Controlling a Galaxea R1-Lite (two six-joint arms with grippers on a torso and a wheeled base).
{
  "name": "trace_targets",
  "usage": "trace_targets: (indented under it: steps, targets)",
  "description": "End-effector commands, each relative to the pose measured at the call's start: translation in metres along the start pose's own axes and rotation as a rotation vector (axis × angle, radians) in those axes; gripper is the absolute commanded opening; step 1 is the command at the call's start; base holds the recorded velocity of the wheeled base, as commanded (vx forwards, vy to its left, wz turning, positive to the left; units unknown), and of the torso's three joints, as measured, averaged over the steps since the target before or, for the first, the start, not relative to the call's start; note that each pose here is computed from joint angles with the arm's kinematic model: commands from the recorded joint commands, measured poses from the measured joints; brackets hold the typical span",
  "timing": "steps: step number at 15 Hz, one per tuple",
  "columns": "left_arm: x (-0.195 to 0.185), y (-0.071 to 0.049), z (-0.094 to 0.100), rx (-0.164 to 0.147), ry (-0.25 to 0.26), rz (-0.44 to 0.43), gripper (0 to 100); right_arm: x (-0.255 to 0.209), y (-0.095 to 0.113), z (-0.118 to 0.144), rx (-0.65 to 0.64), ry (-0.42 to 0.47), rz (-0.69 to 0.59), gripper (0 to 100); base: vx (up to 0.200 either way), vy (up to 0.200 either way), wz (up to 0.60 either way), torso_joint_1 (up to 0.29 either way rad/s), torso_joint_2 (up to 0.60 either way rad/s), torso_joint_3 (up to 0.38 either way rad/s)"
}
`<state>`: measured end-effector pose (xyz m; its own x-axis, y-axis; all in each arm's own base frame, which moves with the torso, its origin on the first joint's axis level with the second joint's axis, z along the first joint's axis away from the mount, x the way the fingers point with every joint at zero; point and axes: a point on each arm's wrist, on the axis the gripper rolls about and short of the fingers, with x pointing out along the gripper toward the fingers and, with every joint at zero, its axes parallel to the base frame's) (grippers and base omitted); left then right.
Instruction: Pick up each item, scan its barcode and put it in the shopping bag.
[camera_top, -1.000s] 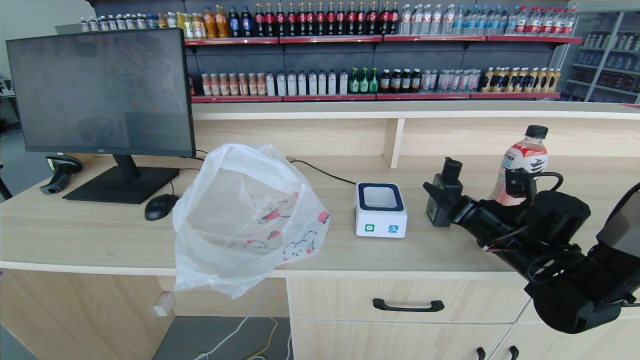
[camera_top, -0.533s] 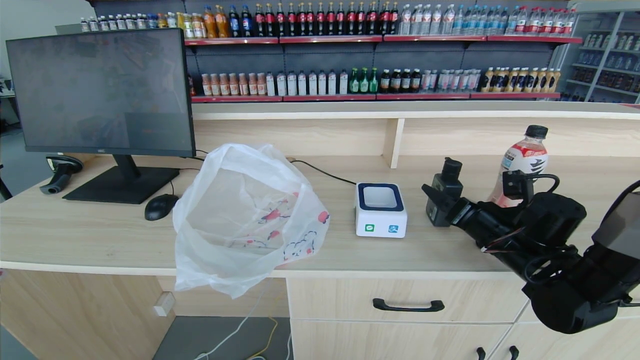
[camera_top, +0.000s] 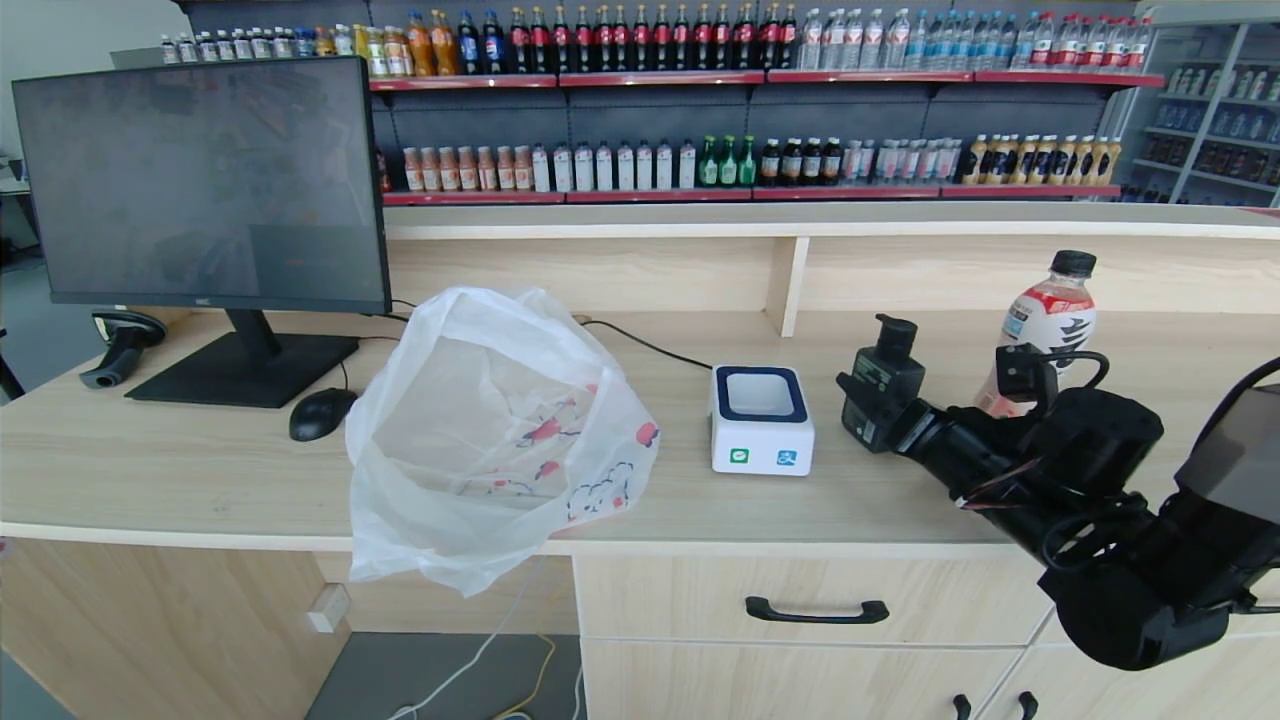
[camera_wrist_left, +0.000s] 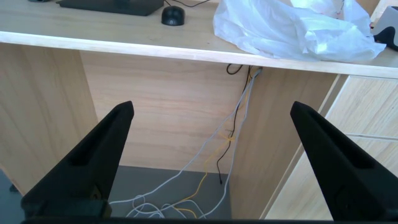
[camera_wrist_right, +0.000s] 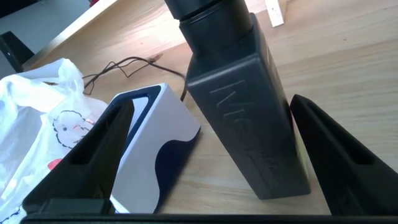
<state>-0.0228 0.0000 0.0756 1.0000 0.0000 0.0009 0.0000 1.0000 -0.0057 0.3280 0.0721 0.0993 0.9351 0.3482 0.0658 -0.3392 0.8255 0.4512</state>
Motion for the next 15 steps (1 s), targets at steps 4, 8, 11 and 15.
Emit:
trace_targets:
  steps: [4,8,11,15]
  targets:
    - [0.0,0.0,0.0,0.0,-0.001,0.0,100,0.0,-0.001,0.001,-0.004,-0.002,-0.003,100,0.0,0.0,0.0,0.0,0.0,0.0]
    - [0.0,0.0,0.0,0.0,-0.001,0.0,100,-0.002,0.001,-0.002,-0.024,0.009,0.0,100,0.0,0.0,0.0,0.0,0.0,0.0]
    - [0.0,0.0,0.0,0.0,-0.001,0.0,100,-0.016,0.003,-0.002,-0.032,0.034,-0.014,100,0.0,0.0,0.0,0.0,0.0,0.0]
    - [0.0,0.0,0.0,0.0,-0.001,0.0,100,-0.018,-0.003,0.005,-0.116,0.014,-0.03,100,0.0,0.0,0.0,0.0,0.0,0.0]
